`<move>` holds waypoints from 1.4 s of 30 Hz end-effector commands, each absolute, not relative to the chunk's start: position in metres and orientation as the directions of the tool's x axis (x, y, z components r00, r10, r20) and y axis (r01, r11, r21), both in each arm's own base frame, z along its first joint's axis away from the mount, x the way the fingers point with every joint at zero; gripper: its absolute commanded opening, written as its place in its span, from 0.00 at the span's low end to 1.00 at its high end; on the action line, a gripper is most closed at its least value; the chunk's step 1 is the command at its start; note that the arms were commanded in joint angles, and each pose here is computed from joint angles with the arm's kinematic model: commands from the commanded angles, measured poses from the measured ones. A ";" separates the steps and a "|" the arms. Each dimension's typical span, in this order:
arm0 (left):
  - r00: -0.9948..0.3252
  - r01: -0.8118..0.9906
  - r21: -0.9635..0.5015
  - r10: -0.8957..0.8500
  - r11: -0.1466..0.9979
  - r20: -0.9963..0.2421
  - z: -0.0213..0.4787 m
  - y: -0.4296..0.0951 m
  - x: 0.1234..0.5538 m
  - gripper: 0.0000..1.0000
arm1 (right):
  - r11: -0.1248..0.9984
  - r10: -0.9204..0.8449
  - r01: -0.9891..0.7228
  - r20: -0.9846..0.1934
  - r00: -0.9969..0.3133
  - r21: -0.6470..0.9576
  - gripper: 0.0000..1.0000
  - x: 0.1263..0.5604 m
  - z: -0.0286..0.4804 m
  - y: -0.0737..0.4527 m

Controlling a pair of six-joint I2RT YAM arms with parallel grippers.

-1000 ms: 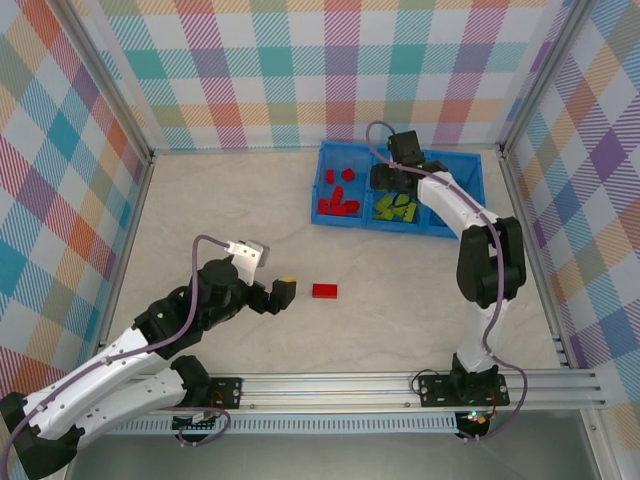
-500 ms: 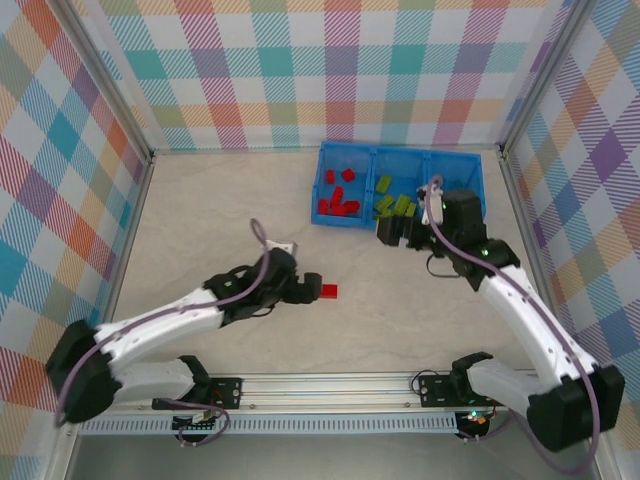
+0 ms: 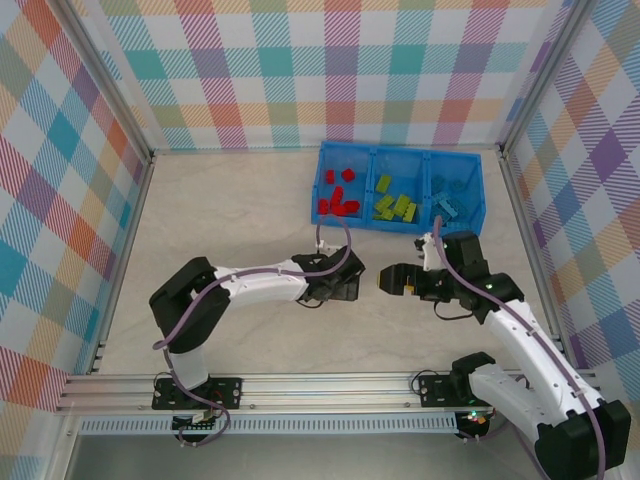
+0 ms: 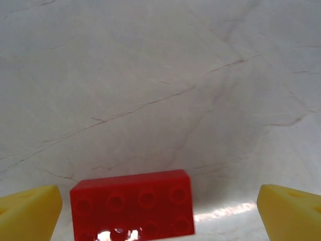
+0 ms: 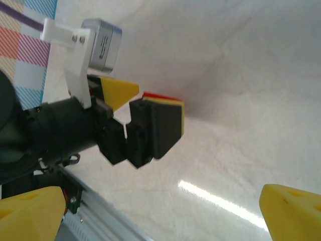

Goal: Sort the legos into containers by color

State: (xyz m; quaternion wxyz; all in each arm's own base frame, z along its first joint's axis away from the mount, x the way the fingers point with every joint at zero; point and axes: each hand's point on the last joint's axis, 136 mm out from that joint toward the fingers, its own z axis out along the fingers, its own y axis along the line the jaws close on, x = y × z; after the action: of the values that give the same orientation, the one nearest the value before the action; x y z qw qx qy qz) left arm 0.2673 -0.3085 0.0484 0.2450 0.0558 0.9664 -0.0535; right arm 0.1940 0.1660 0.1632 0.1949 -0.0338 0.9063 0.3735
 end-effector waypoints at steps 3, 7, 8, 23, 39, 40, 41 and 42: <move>-0.850 0.054 0.004 0.049 0.999 -0.524 0.046 -0.287 0.270 1.00 | 0.678 0.087 -0.185 -0.328 -0.941 0.711 1.00 0.179 0.161 0.171; -0.865 0.060 0.012 0.058 0.998 -0.499 0.034 -0.287 0.267 0.96 | 0.664 0.092 -0.179 -0.317 -0.944 0.726 1.00 0.178 0.163 0.173; -0.869 0.063 0.002 0.056 0.998 -0.492 0.031 -0.290 0.266 0.94 | 0.664 0.092 -0.178 -0.316 -0.944 0.726 1.00 0.178 0.164 0.173; -0.895 0.060 -0.069 0.023 0.996 -0.445 0.019 -0.300 0.258 0.61 | 0.777 -0.005 -0.181 -0.282 -0.959 0.603 1.00 0.155 0.169 0.174; -0.596 0.158 -0.211 -0.077 0.965 -0.799 0.185 -0.329 0.410 0.49 | 0.823 0.147 -0.247 -0.612 -0.777 0.511 1.00 0.193 0.219 0.153; -0.585 0.167 -0.221 -0.084 0.961 -0.807 0.190 -0.334 0.424 0.49 | 0.818 0.157 -0.260 -0.634 -0.757 0.514 1.00 0.196 0.224 0.154; -0.578 0.167 -0.225 -0.089 0.960 -0.811 0.193 -0.338 0.436 0.49 | 0.812 0.163 -0.274 -0.652 -0.740 0.515 1.00 0.198 0.228 0.154; -0.570 0.162 -0.232 -0.101 0.959 -0.816 0.195 -0.340 0.451 0.50 | 0.806 0.170 -0.286 -0.666 -0.726 0.518 1.00 0.199 0.232 0.155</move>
State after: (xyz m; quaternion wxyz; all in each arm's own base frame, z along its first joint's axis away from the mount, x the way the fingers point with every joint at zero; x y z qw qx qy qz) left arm 0.4196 -0.3291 0.1959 0.4428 -0.0047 0.8849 -0.1442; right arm 0.1856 0.1549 0.2168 0.3170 -0.0360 0.8975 0.3045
